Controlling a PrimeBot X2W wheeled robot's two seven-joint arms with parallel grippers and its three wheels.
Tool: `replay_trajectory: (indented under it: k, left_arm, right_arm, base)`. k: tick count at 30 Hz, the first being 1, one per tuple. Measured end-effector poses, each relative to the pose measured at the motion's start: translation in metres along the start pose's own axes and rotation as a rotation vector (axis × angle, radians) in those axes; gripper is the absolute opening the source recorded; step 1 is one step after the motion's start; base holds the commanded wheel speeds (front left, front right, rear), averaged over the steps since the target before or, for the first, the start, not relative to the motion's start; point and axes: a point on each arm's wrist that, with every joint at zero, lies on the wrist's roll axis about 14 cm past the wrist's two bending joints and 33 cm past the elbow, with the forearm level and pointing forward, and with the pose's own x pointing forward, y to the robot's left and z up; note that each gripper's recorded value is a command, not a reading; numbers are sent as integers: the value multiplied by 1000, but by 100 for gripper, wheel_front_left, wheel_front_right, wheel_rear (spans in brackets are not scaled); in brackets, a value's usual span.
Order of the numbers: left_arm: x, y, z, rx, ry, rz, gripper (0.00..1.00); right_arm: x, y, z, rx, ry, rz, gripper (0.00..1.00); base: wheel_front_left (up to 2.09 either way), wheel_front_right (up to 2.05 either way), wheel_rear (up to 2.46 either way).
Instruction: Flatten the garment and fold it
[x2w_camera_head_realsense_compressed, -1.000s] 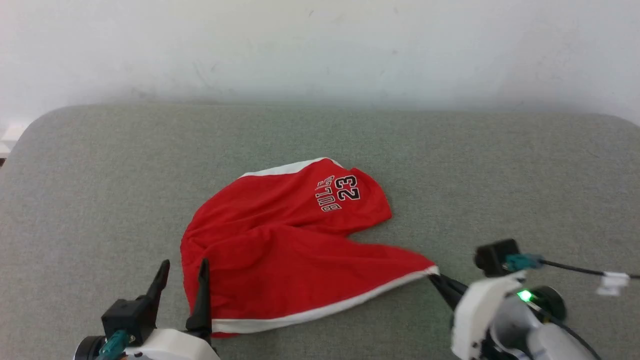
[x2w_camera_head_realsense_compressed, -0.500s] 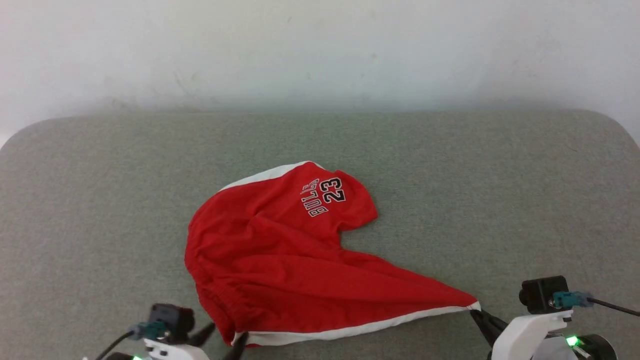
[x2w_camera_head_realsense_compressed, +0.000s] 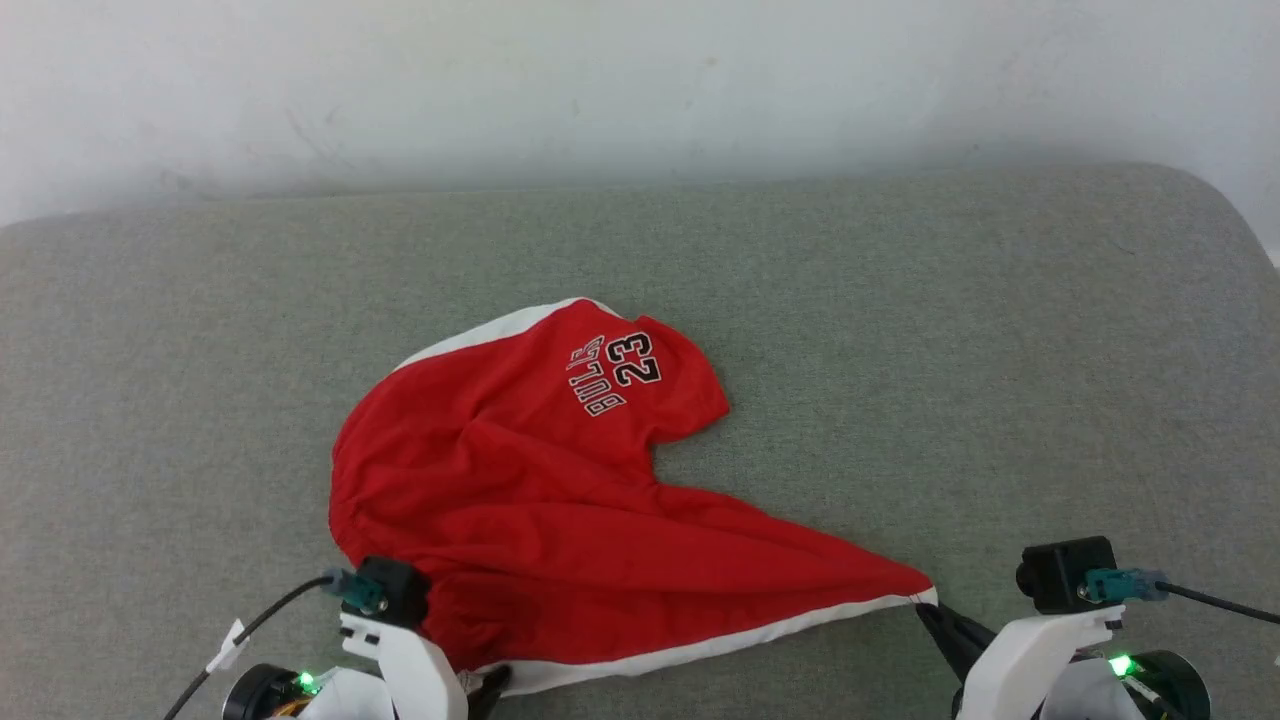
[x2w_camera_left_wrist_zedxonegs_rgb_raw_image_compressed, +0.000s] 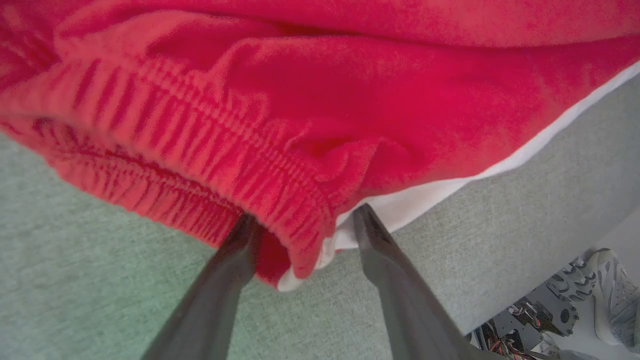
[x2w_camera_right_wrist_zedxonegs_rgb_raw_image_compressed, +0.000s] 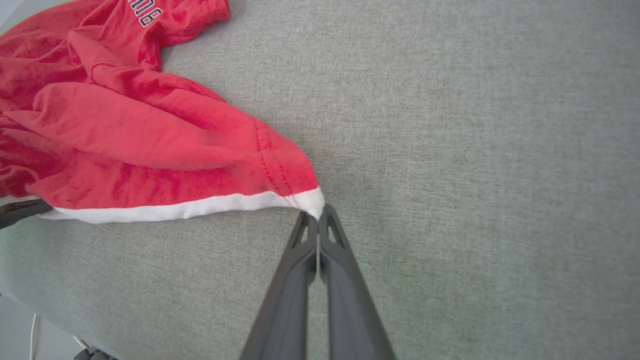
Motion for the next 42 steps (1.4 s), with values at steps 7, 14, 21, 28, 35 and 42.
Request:
replay_trajectory:
  k: [7,14,21,28,35,42]
  left_arm:
    - [-1,-7,4,33,40,-27,0]
    - [-48,-6,72,153,-233,31,0]
    - [-131,-11,190,300,-666,116,0]
    - [-176,-26,279,359,-955,137,0]
    - [-156,-18,349,276,-1069,149,0]
    - [-124,8,414,239,-1182,222,0]
  right_arm:
    - [-3,-5,12,-2,-55,-13,0]
    - [-21,1,73,-61,-279,-5,0]
    - [-67,24,182,-196,-634,15,0]
    - [-112,41,277,-266,-920,39,0]
    - [-92,33,347,-244,-981,59,0]
    - [-51,29,408,-253,-1045,63,0]
  base:
    - [0,0,0]
    - [0,0,0]
    - [0,0,0]
    - [0,0,0]
    - [0,0,0]
    - [0,0,0]
